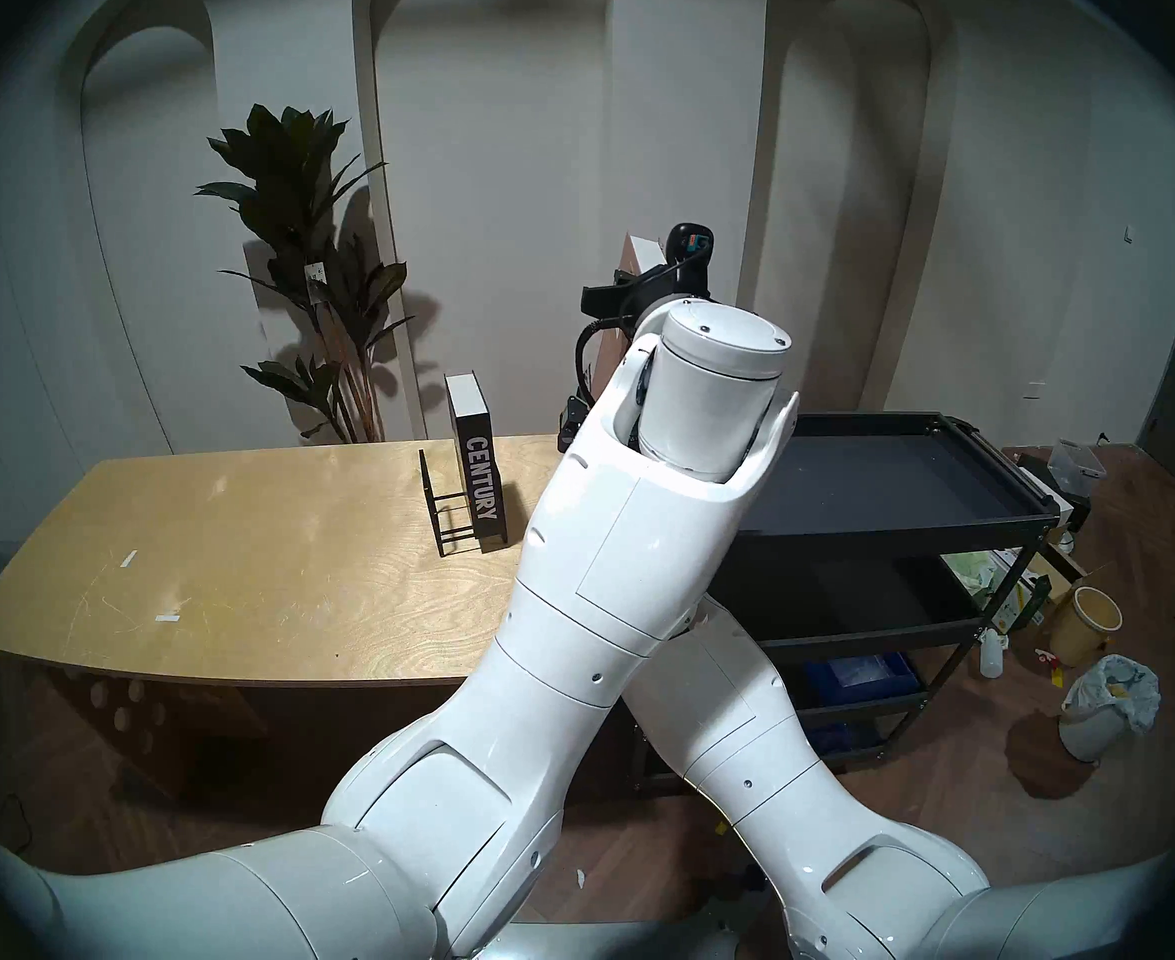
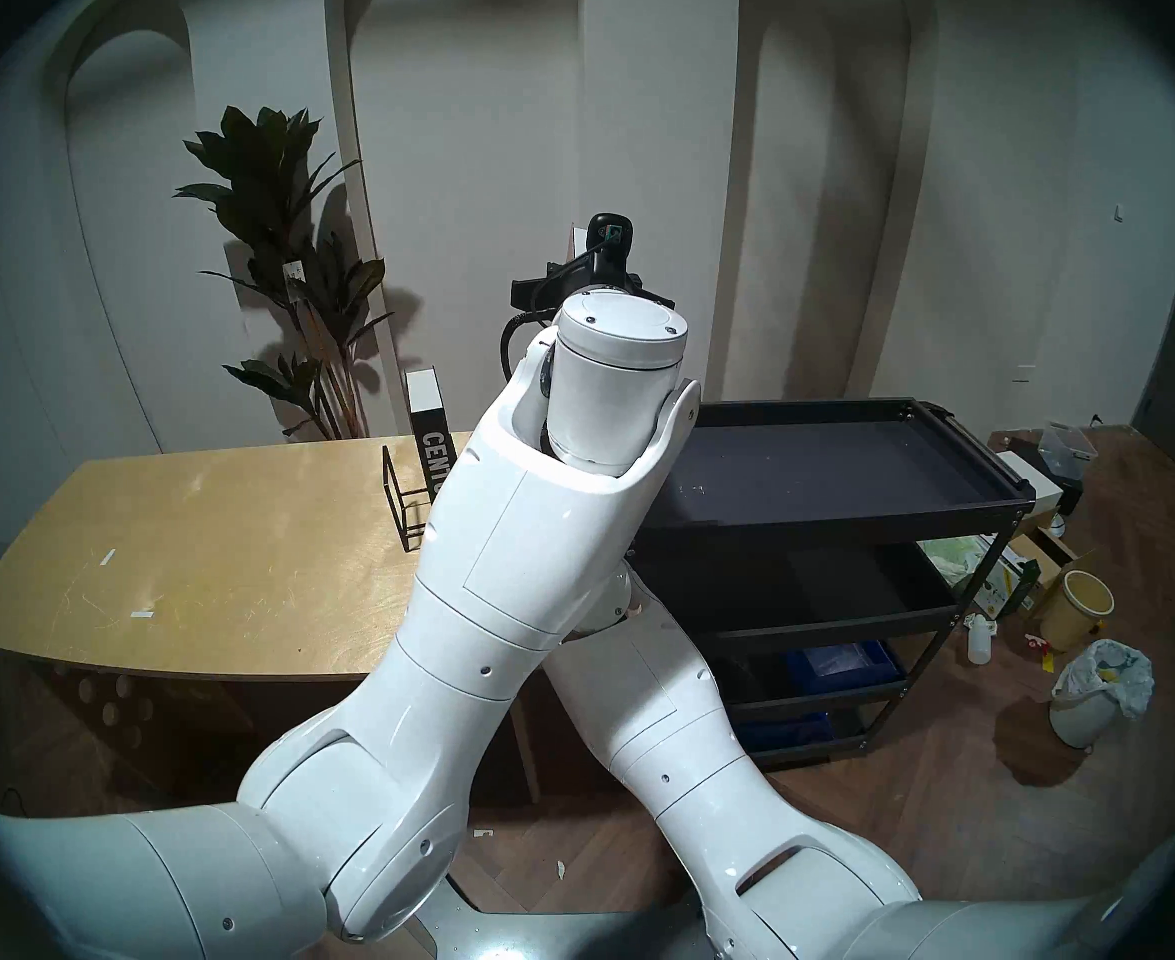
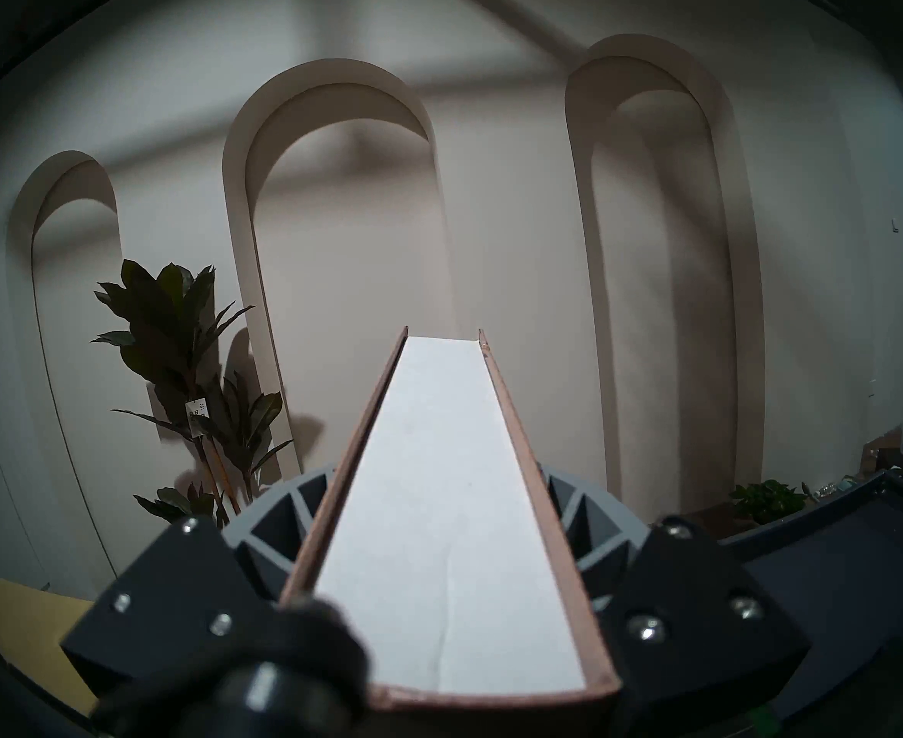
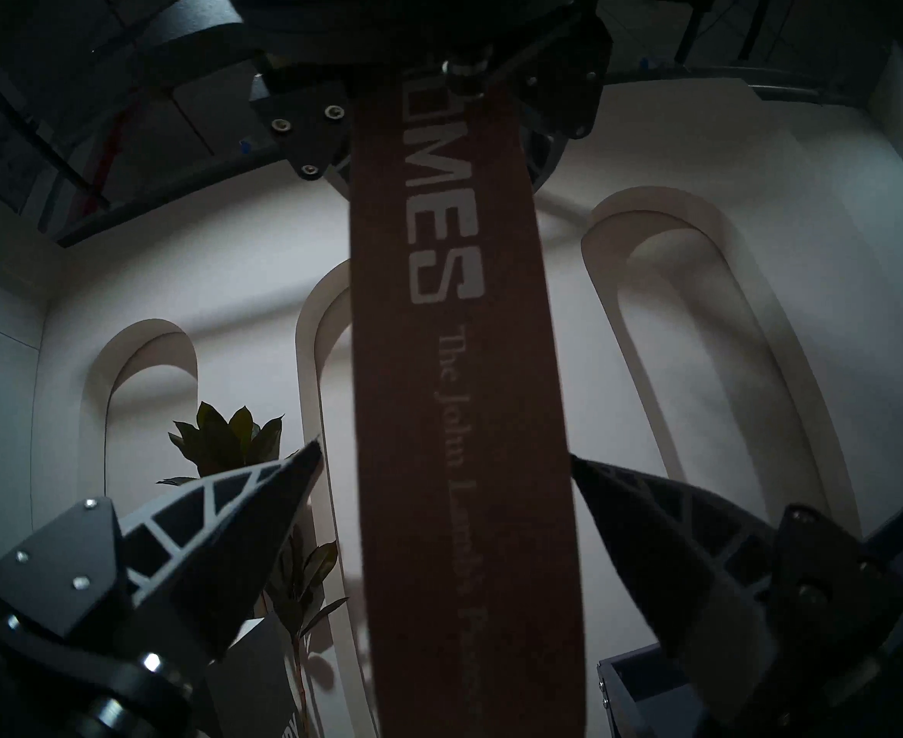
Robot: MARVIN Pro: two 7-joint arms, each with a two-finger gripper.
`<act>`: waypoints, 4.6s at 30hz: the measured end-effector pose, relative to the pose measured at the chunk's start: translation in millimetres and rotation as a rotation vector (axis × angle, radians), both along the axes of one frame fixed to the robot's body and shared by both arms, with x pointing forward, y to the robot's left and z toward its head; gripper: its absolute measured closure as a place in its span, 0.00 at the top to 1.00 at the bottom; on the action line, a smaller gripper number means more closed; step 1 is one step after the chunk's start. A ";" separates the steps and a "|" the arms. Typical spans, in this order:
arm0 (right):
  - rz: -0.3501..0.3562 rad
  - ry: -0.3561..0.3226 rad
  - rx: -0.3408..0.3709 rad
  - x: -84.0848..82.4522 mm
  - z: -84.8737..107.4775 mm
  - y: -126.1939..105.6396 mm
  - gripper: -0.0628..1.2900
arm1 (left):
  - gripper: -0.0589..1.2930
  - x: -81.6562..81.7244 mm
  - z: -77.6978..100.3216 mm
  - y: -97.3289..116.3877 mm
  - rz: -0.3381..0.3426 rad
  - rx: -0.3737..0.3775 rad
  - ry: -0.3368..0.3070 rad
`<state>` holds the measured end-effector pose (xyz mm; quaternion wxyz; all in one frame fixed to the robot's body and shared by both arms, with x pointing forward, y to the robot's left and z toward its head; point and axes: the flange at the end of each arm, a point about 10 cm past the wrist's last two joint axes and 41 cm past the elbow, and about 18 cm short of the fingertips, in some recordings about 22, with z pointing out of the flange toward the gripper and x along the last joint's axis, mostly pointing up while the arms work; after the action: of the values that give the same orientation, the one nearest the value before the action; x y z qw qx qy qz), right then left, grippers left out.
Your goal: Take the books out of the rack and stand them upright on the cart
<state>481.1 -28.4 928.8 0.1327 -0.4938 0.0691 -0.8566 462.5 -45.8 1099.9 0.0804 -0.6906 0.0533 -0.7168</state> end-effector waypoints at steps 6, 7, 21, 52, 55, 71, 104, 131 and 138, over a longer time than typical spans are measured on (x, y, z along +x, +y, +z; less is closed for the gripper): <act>-0.025 0.051 0.044 13.9 5.8 -7.3 0.95 | 0.46 0.5 -5.1 1.6 -0.008 0.042 0.008; -0.027 0.059 0.050 15.5 6.5 -8.1 0.95 | 0.46 0.8 -5.3 2.0 -0.008 0.046 0.008; -0.003 0.147 0.108 30.1 15.7 -2.0 0.68 | 0.46 5.7 -7.7 -2.6 -0.055 0.080 0.017; -0.097 0.322 0.135 47.6 16.1 -4.9 0.57 | 0.97 -26.4 103.4 33.0 -0.028 -0.005 -0.341; -0.111 0.340 0.131 48.7 13.3 -7.3 0.57 | 0.97 -32.9 126.3 56.6 -0.006 -0.032 -0.399; -0.198 0.296 0.081 63.5 45.6 -45.1 0.57 | 0.97 -16.3 157.0 183.9 0.127 -0.074 -0.393; -0.260 0.593 -0.307 136.5 68.3 -244.5 0.56 | 0.97 64.4 2.3 381.1 0.216 -0.234 0.200; 0.007 0.475 -0.500 116.0 14.2 -317.6 0.56 | 0.97 51.9 -60.3 369.9 0.041 -0.211 0.295; -0.014 0.451 -0.471 107.4 -14.5 -331.9 0.56 | 0.97 47.6 -73.8 364.4 0.030 -0.186 0.306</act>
<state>588.4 -360.4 914.3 -0.0096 -0.6879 -0.1000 -0.7188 510.1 318.6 1026.1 0.0177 -0.7969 -0.0118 -0.6037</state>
